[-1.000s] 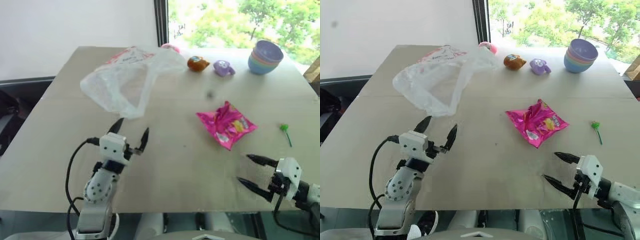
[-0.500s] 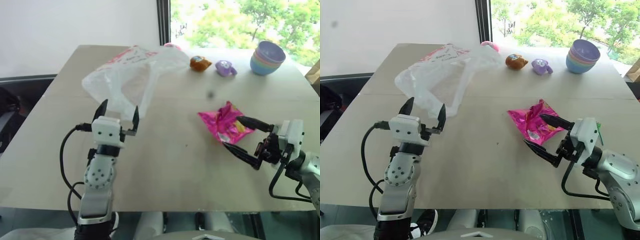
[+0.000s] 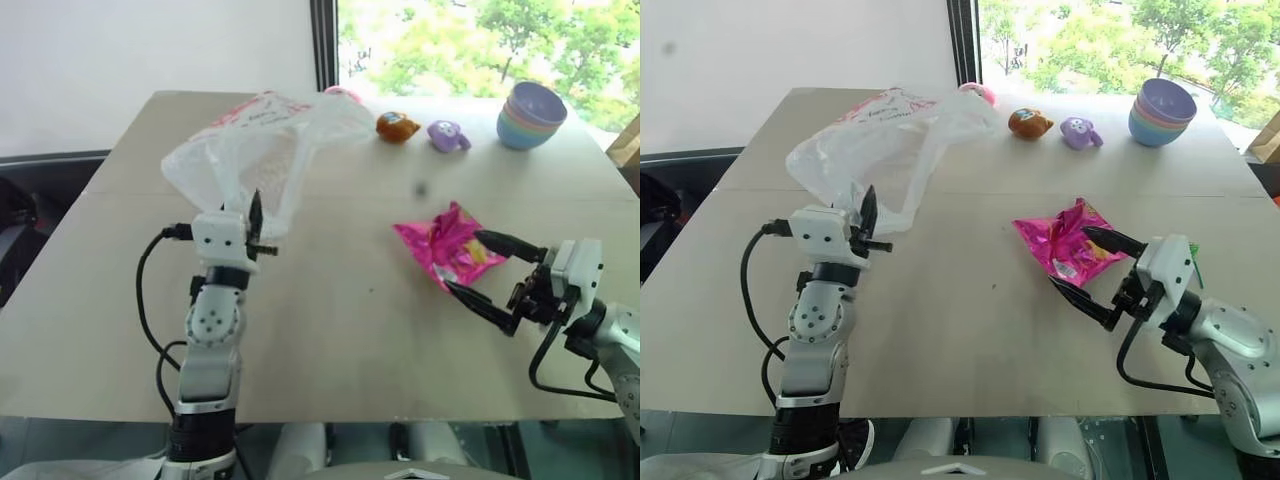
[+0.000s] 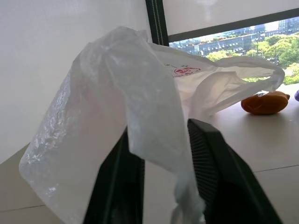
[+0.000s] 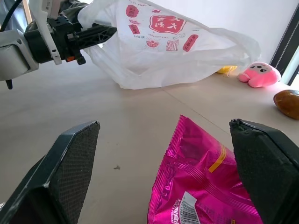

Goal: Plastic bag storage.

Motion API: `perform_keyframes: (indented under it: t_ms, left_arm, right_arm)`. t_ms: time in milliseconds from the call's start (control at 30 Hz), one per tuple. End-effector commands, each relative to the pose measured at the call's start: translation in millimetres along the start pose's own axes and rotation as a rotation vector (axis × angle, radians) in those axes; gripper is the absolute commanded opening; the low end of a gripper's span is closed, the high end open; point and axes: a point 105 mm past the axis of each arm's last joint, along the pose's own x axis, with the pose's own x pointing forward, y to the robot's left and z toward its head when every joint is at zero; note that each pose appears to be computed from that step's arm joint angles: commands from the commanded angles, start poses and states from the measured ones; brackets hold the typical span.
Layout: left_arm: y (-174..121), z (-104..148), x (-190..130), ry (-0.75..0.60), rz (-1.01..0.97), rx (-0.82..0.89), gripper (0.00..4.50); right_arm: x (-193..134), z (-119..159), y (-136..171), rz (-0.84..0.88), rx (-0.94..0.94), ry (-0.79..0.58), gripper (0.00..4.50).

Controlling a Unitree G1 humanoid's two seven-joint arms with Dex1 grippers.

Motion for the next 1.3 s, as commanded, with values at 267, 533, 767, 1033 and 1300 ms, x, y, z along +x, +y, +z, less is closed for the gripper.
perform_keyframes:
  t_ms: [267, 533, 767, 1033, 1300]
  left_arm:
    - [15, 9, -1, -0.039, 0.004, -0.045, 0.11]
    - [19, 12, 6, -0.043, -0.024, -0.068, 0.11]
    - [15, 18, 12, -0.047, -0.172, -0.149, 0.04]
    - [14, 30, 11, -0.046, -0.382, -0.307, 0.00]
    - [21, 41, 7, -0.039, -0.493, -0.467, 0.00]
  right_arm:
    - [-42, -57, -36, -0.018, -0.343, 0.399, 4.50]
    - [-12, -95, -58, -0.058, -0.539, 0.457, 4.50]
    - [29, -112, -63, -0.073, -0.539, 0.395, 4.25]
    - [56, -106, -55, -0.087, -0.462, 0.276, 1.09]
    - [107, -71, -48, -0.014, -0.617, 0.173, 0.02]
